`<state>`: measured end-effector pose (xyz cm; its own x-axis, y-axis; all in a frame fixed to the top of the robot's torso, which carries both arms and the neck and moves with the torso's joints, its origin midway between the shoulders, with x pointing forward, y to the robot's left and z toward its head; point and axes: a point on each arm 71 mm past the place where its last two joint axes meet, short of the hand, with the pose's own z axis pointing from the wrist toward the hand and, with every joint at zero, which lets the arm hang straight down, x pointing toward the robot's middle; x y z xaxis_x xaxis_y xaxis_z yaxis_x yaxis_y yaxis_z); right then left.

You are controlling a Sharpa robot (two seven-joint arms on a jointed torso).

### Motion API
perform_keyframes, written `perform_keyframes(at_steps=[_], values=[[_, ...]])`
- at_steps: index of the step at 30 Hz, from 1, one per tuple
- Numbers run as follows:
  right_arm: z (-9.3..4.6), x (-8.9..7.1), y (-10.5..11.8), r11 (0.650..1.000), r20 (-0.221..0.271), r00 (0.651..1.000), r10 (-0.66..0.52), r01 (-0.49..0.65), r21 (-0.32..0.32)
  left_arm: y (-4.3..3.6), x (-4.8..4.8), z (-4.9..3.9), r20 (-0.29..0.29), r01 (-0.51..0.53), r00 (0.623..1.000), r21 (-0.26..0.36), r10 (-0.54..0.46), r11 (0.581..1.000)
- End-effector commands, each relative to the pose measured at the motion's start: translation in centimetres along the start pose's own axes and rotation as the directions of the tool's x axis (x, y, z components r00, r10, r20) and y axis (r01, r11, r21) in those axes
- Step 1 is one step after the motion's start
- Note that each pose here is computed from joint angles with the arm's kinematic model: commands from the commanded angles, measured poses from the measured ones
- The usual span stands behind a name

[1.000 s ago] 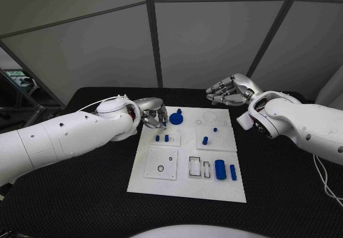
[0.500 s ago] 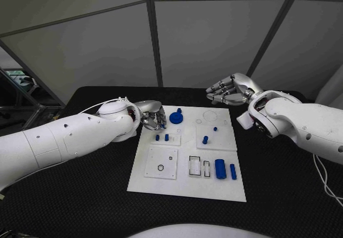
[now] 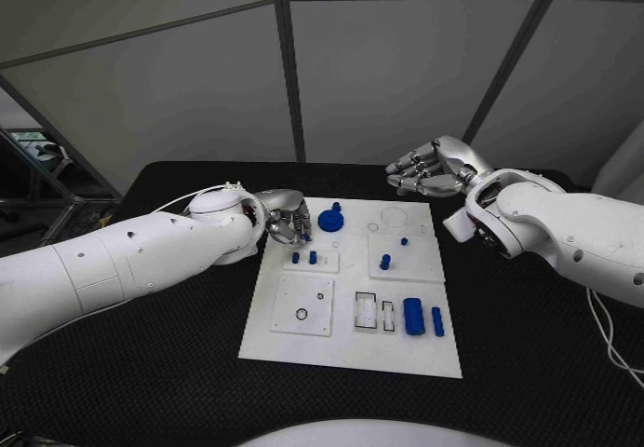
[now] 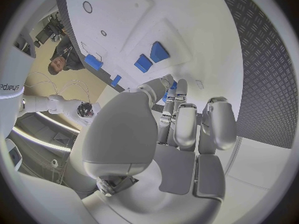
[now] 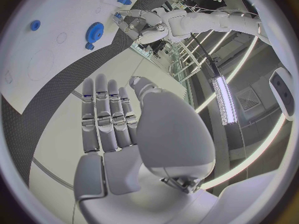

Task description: Assemble the parts on the task board

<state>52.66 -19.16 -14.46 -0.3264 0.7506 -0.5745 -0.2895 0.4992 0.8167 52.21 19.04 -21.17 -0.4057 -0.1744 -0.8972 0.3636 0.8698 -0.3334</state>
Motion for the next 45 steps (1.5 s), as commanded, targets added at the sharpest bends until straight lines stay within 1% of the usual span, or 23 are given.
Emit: perform_keyframes(at_steps=[1,12,16,33,39,45], values=[[0.05,0.02,0.18,1.0,-0.005,1.0,0.003,-0.003,-0.009,-0.32,0.11,0.13,0.001,0.006,1.0,0.008,-0.006,1.0],[0.03,0.0,0.16,1.0,-0.005,1.0,0.003,-0.003,-0.008,-0.84,0.02,0.02,0.025,0.01,1.0,0.034,-0.011,0.999],[0.04,0.01,0.16,1.0,-0.006,1.0,0.003,-0.003,-0.008,-0.91,0.01,-0.01,0.028,0.01,1.0,0.037,-0.011,0.999],[0.07,0.03,0.15,1.0,-0.007,1.0,0.003,-0.003,-0.007,-0.62,0.32,0.27,-0.015,0.005,1.0,0.006,-0.005,1.0],[0.06,0.03,0.15,1.0,-0.007,1.0,0.003,-0.003,-0.007,-0.85,0.41,0.43,-0.021,0.005,1.0,0.01,-0.005,1.0],[0.06,0.02,0.14,1.0,-0.007,1.0,0.003,-0.003,-0.006,-1.11,0.4,0.5,-0.016,0.006,1.0,0.022,-0.006,1.0]])
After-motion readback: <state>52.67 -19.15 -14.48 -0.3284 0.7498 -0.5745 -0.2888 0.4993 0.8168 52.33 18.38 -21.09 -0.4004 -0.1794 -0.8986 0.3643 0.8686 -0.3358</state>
